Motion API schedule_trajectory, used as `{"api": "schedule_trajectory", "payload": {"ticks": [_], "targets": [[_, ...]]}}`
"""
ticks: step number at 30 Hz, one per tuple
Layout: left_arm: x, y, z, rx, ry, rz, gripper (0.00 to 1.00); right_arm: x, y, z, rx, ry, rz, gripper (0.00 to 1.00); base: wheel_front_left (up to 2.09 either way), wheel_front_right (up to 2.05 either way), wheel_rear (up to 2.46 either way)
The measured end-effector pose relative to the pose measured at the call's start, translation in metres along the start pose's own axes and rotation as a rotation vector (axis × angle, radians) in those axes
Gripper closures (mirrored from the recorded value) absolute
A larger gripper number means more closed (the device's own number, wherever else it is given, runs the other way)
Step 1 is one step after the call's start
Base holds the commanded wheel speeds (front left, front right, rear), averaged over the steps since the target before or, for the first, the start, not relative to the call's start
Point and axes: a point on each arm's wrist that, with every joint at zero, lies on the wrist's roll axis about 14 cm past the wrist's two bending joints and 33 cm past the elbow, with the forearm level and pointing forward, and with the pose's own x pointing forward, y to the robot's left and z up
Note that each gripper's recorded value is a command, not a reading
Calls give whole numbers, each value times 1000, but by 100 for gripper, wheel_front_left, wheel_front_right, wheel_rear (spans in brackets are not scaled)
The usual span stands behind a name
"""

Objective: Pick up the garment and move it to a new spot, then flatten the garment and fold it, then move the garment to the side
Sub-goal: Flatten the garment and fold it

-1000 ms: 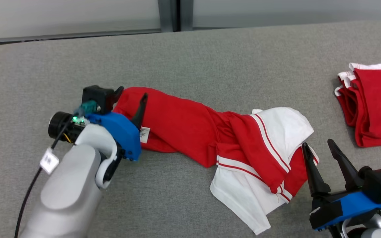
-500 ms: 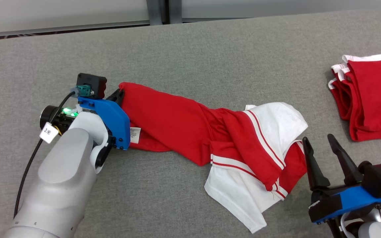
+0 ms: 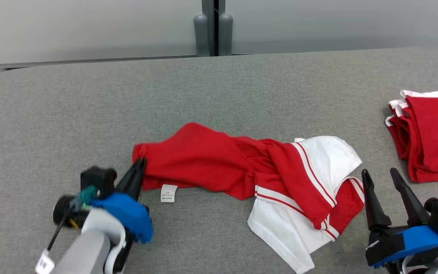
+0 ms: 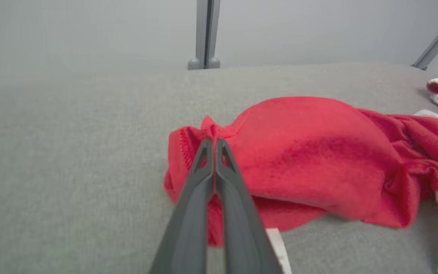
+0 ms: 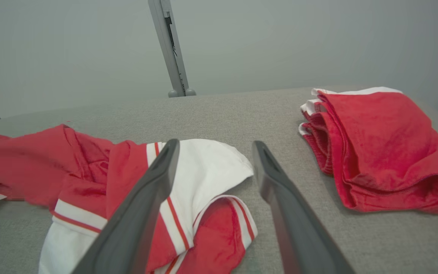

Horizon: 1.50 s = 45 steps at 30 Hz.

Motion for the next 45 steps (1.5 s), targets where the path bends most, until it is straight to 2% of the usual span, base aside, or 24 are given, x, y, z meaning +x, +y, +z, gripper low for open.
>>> {"api": "schedule_trajectory", "payload": {"ticks": [6,10,11,12,15,18,27,32,45], "targets": [[-65,8,-59,-136,122,130,100,-2,6,-2,10,6,14,0,0,0,0],[-91,4,-85,-203,192,167,100,-2,9,-1,9,11,22,0,0,0,0],[-95,3,-89,-222,200,174,79,-2,10,0,8,9,24,0,0,0,0],[-96,2,-89,-240,191,183,0,-2,10,1,7,6,26,0,0,0,0],[-95,2,-77,-251,110,196,0,-4,12,5,-3,-2,31,0,0,0,0],[-95,6,-54,-217,-5,215,0,-8,10,11,-18,-13,25,0,0,0,0],[-98,21,32,-38,-284,234,0,-18,10,34,-56,-53,23,0,0,0,0],[-106,33,44,60,-300,245,0,-26,10,38,-65,-55,20,0,0,0,0],[-108,32,48,76,-297,242,0,-30,10,40,-68,-51,17,0,0,0,0]]}}
